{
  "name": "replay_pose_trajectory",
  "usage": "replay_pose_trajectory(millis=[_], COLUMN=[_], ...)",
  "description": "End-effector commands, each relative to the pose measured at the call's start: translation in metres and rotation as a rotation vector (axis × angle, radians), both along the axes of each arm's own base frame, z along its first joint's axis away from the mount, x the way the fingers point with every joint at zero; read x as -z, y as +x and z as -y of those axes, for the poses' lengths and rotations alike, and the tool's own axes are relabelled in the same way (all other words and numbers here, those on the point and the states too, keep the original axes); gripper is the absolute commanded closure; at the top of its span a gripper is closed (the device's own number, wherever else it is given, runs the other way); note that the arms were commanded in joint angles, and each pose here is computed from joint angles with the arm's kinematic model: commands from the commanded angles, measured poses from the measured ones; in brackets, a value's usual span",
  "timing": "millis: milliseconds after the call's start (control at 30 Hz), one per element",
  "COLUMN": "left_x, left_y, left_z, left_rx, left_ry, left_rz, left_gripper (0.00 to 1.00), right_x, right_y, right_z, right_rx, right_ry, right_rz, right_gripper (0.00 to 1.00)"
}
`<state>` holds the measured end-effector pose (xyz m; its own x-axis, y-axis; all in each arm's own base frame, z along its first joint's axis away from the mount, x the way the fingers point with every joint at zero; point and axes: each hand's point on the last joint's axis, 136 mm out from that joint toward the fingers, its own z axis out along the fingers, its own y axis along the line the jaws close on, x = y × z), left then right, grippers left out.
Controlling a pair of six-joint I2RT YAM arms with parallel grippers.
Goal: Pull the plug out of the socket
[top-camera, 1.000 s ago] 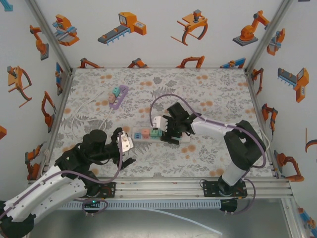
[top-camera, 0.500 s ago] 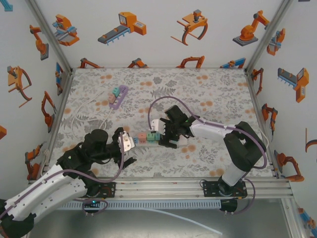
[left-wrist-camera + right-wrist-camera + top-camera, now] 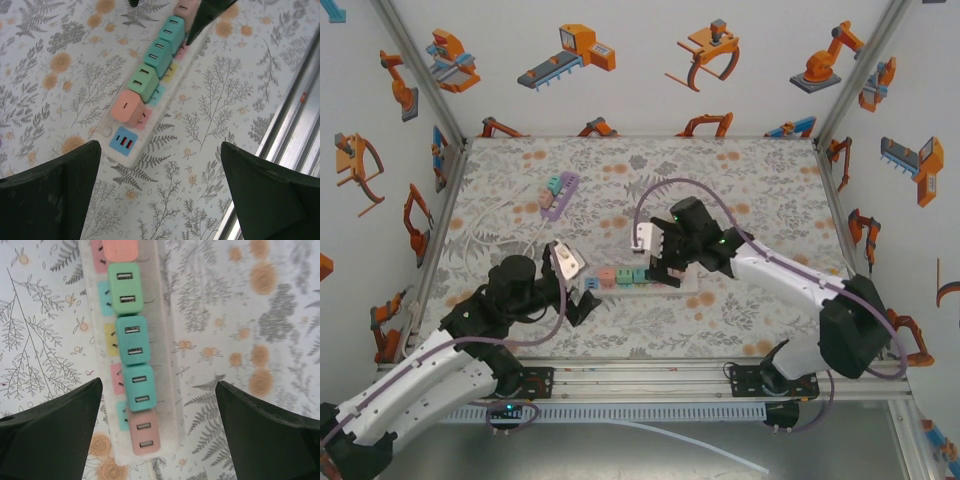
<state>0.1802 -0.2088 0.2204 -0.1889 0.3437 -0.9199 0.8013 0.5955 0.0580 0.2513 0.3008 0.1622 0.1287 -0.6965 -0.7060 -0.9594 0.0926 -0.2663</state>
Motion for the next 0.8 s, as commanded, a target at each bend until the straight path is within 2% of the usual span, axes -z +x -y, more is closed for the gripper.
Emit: replay_pose_trajectory(millis=[0,133,300,400,533,767], left_x=[-0.013,-0.002,0.02,0.04,0.063,0.092], left_y=[0.035,0.065,0.084,0.093,0.104,0.111], left_z=[-0.017,-0.05,-0.068,-0.072,-0.068,-0.06], left_rx=[-0.247,-0.513,-0.671,-0.727,-0.754,-0.754], left_ry=[-0.175,-0.194,-0.182,-0.149,-0.149,-0.146], left_rz=[-0.128,-0.278,-0.43,-0.52,-0.62,-0.699], left_gripper=[0.03,0.03,0.03,0.03,0.01,0.18], right_x=[-0.017,-0.017,-0.009,0.001,0.01,0.021], right_y=[0.006,0.013,0.016,0.012,-0.007,0.0], right_z=[0.022,0.052,0.074,0.072,0.061,0.049], right_rx=[0.048,0.116,0.161,0.142,0.01,-0.025], right_ry=[0.063,0.087,0.105,0.102,0.117,0.14], right_rz=[-0.004,-0.019,-0.053,-0.095,-0.175,-0.14], right_gripper=[0.16,0.16,0.18,0.2,0.25,0.32])
